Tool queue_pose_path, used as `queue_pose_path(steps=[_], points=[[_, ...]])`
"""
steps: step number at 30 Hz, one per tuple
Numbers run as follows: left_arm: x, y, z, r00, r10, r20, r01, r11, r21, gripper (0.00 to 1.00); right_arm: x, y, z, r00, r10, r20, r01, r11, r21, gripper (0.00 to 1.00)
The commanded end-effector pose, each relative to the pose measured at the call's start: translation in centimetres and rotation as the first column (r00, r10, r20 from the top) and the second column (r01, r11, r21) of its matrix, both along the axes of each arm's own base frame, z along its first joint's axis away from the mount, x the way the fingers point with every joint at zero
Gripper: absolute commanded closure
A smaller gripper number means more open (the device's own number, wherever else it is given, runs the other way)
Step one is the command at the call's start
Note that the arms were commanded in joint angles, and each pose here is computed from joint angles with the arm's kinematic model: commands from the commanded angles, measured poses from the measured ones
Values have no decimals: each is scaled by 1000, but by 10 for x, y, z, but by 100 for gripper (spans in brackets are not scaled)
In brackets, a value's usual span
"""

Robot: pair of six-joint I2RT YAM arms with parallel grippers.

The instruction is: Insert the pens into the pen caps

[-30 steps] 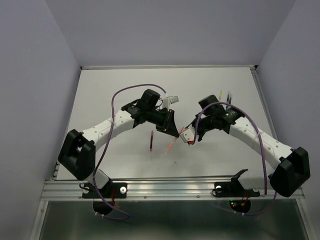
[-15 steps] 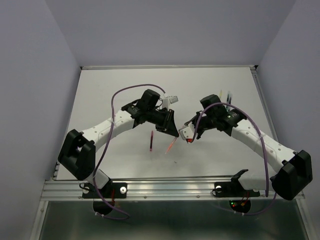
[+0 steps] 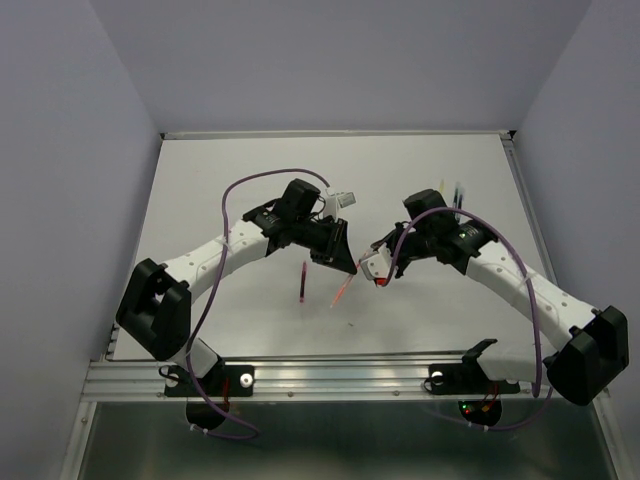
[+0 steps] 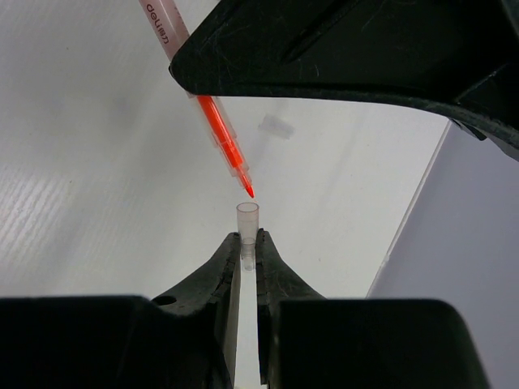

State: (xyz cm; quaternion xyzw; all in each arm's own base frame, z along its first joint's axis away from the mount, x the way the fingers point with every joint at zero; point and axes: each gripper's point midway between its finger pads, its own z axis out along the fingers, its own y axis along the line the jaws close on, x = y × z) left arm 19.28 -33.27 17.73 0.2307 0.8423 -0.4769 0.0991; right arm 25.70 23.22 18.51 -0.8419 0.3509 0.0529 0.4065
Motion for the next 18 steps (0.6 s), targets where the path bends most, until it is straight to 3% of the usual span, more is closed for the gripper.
queue_pose_path(steps=[1,18], points=[[-4,-1,3,1000,-25,7,25,1000,-10,100,0,6,14,999,10,40,-12,999,46,99],[-2,-4,1,999,-44,7,44,999,-10,100,-9,10,12,998,61,25,-63,996,58,98]])
